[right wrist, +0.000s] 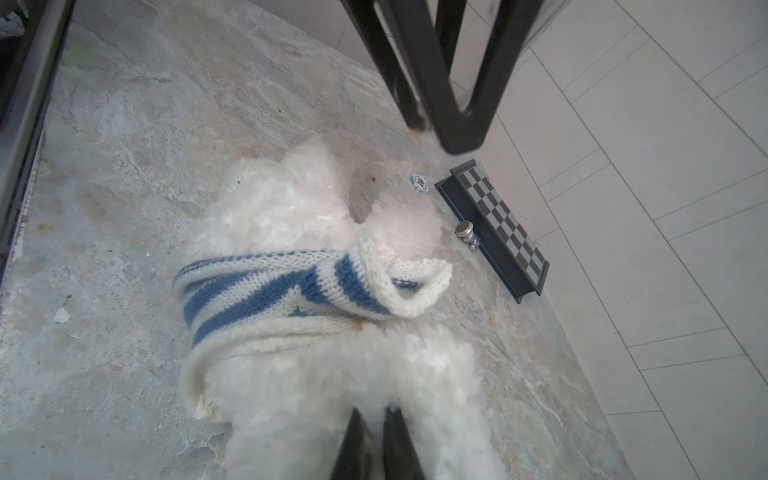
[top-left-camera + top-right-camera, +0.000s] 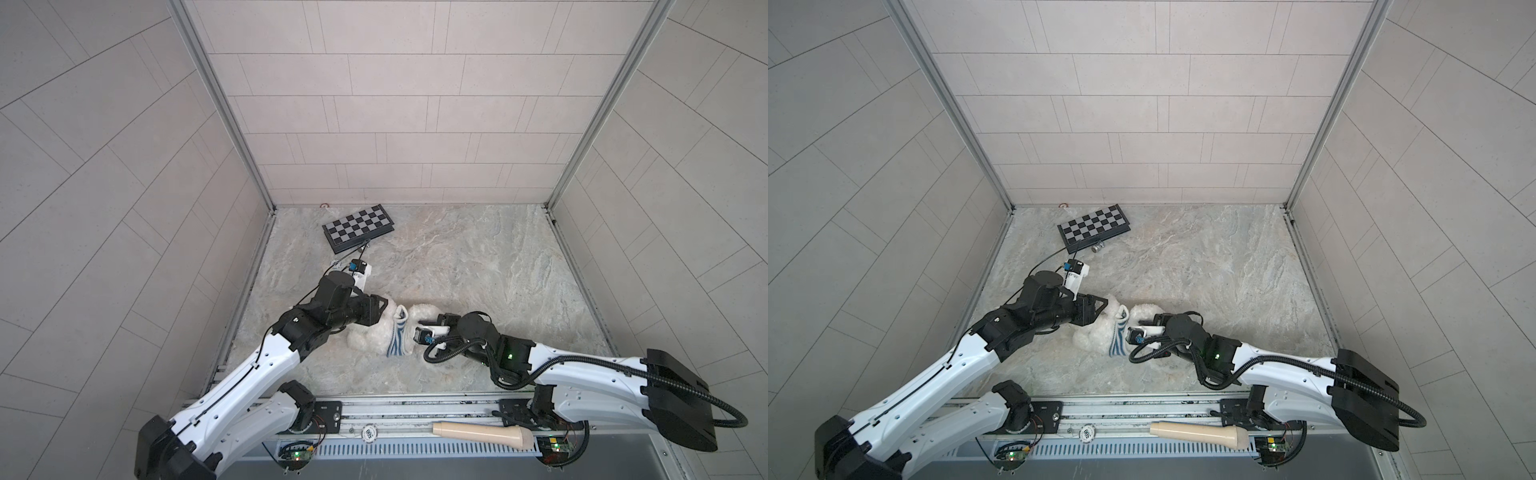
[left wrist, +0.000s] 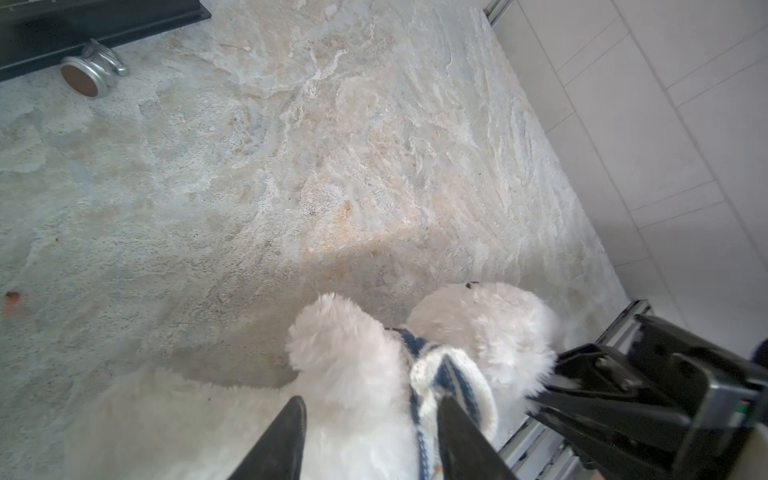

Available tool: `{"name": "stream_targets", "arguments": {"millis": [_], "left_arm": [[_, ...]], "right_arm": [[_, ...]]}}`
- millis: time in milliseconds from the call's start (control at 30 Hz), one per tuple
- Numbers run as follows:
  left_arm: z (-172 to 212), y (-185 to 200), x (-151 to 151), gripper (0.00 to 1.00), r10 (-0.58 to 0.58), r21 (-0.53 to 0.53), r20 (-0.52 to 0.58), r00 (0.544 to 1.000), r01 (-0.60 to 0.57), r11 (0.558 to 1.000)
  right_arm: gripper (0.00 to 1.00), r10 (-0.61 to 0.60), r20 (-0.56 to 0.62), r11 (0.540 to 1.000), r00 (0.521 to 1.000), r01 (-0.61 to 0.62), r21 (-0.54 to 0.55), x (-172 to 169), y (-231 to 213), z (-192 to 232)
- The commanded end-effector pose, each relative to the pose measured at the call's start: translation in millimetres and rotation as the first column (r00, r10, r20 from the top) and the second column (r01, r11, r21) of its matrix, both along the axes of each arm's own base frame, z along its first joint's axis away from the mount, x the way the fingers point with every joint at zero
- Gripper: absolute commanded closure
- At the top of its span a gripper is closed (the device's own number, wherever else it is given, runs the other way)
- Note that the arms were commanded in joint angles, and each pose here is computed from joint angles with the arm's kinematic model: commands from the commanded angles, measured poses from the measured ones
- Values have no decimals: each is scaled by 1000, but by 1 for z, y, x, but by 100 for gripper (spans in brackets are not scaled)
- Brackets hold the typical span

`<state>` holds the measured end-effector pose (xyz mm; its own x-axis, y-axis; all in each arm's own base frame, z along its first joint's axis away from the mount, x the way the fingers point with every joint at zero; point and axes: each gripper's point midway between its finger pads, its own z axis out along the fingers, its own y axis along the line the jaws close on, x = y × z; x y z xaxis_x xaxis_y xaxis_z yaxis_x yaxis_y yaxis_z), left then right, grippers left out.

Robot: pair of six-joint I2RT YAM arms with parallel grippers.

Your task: Dress the teddy bear

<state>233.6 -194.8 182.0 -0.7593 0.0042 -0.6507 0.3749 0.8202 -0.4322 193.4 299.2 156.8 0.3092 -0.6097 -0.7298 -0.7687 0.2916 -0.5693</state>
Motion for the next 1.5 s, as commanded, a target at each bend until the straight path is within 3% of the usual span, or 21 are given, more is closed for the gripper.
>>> {"name": "stream_targets", "arguments": {"millis": [0, 133, 367, 433, 600, 800, 1033, 1300, 1467], "left_arm": [[-15, 4, 6, 36, 27, 41, -14, 1000, -26, 999], [-22, 3, 10, 25, 49, 28, -35, 998, -48, 998], [-40, -8, 1, 31, 21, -51, -100, 995, -26, 998], [-39, -10, -1, 38, 13, -72, -101, 995, -20, 997], [-34, -12, -4, 77, -2, -92, -99, 995, -7, 996], [-27, -9, -4, 99, -8, -88, -56, 998, 3, 996], [-20, -10, -4, 100, -13, -118, 4, 1000, 13, 993], [-5, -9, -6, 100, -51, -115, 175, 983, 72, 991], [3, -11, -9, 100, -73, -117, 224, 972, 101, 988]], "right_arm": [[99, 68, 39, 997, 997, -67, -32, -13, 1, -3], [98, 77, 37, 996, 996, -75, -36, -19, -2, -5], [98, 89, 28, 995, 996, -87, -46, -24, -3, -9], [96, 89, 23, 995, 996, -88, -44, -26, -3, -10], [85, 80, -1, 997, 997, -80, -3, -28, -4, -5], [64, 37, -69, 994, 997, -29, 109, -32, -13, 8], [41, 0, -272, 961, 962, 75, 266, -36, -23, 33], [33, -57, -488, 932, 871, 222, 287, -12, -32, 55], [27, -6, -543, 945, 840, 183, 272, -6, -22, 64]]}}
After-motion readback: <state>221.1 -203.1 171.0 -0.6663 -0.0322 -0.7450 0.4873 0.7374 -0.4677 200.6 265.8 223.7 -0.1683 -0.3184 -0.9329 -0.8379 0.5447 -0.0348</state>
